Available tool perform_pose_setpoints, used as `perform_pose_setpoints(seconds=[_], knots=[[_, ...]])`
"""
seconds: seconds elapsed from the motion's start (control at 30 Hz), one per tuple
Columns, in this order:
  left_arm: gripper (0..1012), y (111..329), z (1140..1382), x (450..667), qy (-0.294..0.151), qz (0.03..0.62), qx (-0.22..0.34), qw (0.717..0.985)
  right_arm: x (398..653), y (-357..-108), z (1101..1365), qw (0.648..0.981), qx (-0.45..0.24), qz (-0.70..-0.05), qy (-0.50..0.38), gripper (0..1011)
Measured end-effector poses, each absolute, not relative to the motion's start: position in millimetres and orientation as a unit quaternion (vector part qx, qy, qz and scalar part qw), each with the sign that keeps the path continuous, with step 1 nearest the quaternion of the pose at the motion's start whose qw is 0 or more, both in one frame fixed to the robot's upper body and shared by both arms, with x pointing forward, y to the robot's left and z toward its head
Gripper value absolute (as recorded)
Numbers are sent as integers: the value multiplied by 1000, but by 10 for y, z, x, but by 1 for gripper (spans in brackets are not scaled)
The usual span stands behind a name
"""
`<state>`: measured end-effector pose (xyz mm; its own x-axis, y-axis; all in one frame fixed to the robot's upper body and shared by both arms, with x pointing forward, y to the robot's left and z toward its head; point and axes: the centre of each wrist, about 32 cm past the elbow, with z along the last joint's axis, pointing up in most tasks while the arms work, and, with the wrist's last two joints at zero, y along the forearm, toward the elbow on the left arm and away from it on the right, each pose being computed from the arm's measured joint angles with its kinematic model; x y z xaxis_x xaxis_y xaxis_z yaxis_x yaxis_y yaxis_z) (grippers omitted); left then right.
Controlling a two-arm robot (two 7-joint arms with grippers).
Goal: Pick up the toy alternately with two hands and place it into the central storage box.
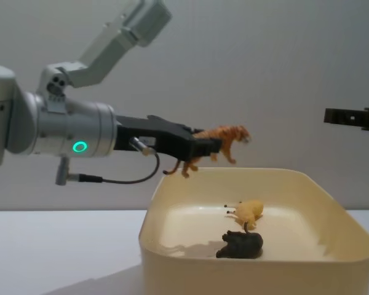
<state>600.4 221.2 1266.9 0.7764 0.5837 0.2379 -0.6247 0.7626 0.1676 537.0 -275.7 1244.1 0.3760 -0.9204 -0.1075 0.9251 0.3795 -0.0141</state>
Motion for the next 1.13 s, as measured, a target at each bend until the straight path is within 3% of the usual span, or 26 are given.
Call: perform_pose_setpoints(seconds=[0.23,0.83,1.0,1.13], knots=[[332,2140,12706,6101,-94,296,155,938,5370,-2757,12441,829,24,-556,49,1001],[893,2064,12739,6203,-102,268,194,938,5370,-2757,12441,829,24,-556,49,1001],[1000,2057,12744,6214,-103,265,198,938,5370,-2757,12441,829,24,-556,49,1001],[1001,2053,12743,6218,-103,264,200,938,5370,-2757,12441,829,24,-556,49,1001]])
